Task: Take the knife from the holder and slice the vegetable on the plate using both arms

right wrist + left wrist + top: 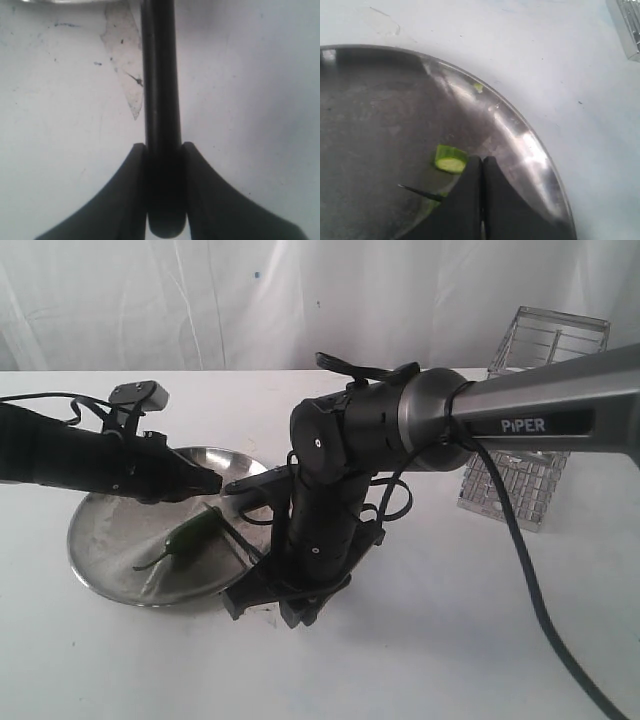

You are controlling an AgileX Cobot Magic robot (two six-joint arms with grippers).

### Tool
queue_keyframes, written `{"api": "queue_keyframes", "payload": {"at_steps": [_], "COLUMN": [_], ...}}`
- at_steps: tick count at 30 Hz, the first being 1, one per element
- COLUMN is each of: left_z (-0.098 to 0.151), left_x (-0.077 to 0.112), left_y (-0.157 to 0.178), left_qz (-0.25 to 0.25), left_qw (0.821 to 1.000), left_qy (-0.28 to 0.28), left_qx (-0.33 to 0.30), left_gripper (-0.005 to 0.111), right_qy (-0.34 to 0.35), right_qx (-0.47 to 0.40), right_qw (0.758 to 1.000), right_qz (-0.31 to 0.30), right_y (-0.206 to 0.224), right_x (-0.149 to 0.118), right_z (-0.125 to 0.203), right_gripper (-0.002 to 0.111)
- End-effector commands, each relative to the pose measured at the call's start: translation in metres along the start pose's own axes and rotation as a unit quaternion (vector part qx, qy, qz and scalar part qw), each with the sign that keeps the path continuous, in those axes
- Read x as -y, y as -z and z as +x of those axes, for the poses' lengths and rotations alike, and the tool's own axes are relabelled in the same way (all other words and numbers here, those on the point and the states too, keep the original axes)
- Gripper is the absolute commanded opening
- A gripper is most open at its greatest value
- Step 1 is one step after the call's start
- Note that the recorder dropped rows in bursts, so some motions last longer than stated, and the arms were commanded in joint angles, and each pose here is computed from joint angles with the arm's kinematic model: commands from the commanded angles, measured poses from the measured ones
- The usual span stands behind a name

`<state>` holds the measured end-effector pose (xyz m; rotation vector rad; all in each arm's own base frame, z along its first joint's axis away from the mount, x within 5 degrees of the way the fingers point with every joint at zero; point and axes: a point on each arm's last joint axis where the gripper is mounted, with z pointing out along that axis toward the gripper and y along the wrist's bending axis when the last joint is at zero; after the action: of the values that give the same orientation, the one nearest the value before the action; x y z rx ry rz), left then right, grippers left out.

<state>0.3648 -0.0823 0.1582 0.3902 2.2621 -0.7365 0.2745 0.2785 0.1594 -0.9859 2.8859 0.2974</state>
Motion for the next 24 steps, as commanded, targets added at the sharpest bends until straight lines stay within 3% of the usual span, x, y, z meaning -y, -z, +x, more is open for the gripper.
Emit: {"api": "queue_keyframes", "payload": {"at_steps": [1, 8, 16, 24], "left_z": [0.011, 0.028, 0.018, 0.026], "left_x": [0.002, -0.006, 0.006, 0.001], "left_y": [-0.007, -0.018, -0.017, -0.02], "left_qz": [0.022, 0.019, 0.088, 0.046], "left_qw": [0.999, 0.997, 0.993, 0.998], "left_qy": [0.046, 0.074, 0.076, 0.045], "left_qx": [-0.009, -0.029, 0.024, -0.013], "left_gripper": [0.0, 0.0, 0.0, 0.0], "right_qy": [0.004, 0.002, 0.002, 0.002], "right_qx": [-0.002, 0.0, 0.001, 0.007], "right_qw": [1.0, 1.0, 1.0, 1.0], "right_qz": [0.0, 0.0, 0.0, 0.0], "right_y": [0.0, 0.0, 0.0, 0.0], "right_x": [0.001, 0.001, 0.001, 0.001], "right_z": [0.002, 0.001, 0.001, 0.0], "right_gripper": [0.0, 0.0, 0.0, 0.0]}}
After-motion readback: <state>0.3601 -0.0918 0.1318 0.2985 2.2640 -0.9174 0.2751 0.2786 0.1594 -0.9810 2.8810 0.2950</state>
